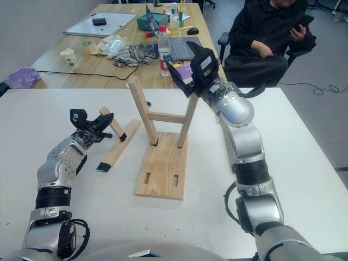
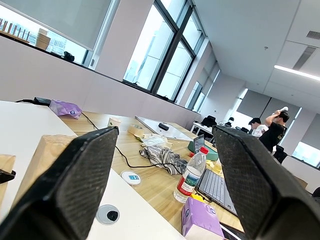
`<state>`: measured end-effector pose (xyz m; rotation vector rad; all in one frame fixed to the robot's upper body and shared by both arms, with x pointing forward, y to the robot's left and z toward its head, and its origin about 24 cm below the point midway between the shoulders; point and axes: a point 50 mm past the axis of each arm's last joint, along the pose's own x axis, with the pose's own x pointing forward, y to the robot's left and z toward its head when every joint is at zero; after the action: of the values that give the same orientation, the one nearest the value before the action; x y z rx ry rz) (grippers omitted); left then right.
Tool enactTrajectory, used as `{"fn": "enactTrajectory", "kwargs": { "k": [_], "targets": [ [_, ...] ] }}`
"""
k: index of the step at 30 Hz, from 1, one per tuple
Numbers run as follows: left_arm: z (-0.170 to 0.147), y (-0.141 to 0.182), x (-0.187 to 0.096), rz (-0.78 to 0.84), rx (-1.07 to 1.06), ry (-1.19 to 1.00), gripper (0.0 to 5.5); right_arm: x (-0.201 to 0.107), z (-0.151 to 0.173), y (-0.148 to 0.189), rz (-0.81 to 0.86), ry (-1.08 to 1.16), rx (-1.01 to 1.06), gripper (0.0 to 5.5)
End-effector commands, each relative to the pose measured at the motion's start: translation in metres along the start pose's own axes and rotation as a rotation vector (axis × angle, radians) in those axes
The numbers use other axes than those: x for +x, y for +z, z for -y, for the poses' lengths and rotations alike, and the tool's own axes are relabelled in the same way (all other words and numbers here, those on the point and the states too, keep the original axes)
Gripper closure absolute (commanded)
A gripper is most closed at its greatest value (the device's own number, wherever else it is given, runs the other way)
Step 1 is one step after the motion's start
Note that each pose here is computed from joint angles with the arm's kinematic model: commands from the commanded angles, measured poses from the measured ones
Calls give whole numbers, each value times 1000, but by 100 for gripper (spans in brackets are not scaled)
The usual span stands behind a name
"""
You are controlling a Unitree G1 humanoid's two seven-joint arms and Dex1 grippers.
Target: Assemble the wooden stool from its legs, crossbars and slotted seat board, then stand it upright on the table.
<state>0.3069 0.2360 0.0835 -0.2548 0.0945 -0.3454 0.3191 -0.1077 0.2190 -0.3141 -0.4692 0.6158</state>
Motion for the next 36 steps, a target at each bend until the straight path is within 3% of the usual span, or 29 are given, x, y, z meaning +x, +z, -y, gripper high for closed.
{"fn": "enactTrajectory", "kwargs": {
  "k": [1, 15, 18, 25, 29, 36],
  "targets": [
    [-5, -2, -5, -20, 21, 20, 512, 3, -2, 3, 12, 11, -1, 205],
    [-7, -32, -7, -128, 173, 3, 512, 3, -3, 3, 9, 27, -9, 205],
    [1, -53, -22, -215, 245, -62, 512, 2, -3, 2, 8, 24, -11, 205],
    [-23, -107, -71, -326, 129, 90, 512, 0, -1, 3, 10, 17, -9, 205],
    [-26, -128, -82, -417, 132, 83, 512, 1, -2, 3, 9, 26, -10, 205],
    [-25, -117, -68, -428, 178, 27, 512, 2, -2, 2, 4, 24, -8, 205]
  ]
}}
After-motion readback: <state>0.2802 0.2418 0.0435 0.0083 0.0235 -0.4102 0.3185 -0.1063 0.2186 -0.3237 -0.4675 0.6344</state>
